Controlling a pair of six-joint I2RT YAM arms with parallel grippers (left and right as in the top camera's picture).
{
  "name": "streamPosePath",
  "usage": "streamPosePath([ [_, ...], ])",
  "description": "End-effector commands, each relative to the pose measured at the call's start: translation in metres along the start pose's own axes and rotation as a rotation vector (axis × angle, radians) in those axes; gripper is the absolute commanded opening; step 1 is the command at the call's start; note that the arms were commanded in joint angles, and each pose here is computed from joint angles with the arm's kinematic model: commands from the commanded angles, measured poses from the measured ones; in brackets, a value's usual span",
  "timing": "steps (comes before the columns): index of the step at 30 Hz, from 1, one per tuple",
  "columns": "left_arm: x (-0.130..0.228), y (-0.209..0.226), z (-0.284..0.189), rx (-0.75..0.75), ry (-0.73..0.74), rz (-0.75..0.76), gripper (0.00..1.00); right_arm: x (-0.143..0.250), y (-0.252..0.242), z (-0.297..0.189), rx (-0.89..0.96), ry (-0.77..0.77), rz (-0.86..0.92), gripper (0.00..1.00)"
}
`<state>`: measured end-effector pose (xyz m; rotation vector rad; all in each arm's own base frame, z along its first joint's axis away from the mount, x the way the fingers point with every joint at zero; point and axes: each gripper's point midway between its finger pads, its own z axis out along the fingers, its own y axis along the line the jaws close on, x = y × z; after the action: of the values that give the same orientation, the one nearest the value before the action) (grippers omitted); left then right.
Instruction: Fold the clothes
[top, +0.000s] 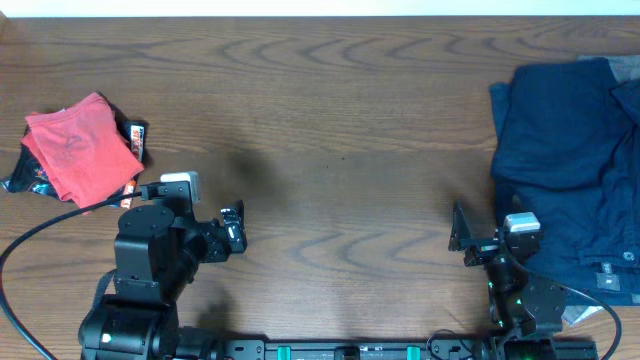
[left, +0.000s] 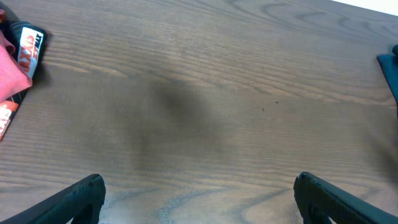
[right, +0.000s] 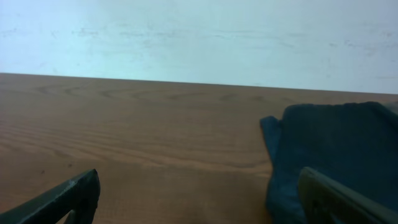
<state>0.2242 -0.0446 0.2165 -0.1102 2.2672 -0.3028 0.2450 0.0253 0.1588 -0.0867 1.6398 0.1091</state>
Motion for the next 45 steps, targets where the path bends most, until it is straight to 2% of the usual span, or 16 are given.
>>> streamPosePath([
  [1,0.001,0.002,0.002,-0.008,0.001,-0.001,0.98,0.001,0.001,0.0,0.0,0.0,-0.03,0.99],
  [30,0.002,0.002,0.0,-0.008,0.002,-0.001,0.98,0.001,0.001,0.0,0.0,0.0,-0.03,0.99],
  [36,0.02,0.027,-0.007,-0.104,-0.002,-0.012,0.98,0.001,0.001,0.0,-0.001,0.0,-0.03,0.99],
  [41,0.056,0.047,0.008,-0.14,-0.008,-0.034,0.98,0.001,0.001,0.0,0.0,0.0,-0.03,0.99],
  [45,0.065,0.06,0.03,-0.142,-0.123,0.004,0.98,0.001,0.001,0.0,-0.001,0.0,-0.03,0.99],
])
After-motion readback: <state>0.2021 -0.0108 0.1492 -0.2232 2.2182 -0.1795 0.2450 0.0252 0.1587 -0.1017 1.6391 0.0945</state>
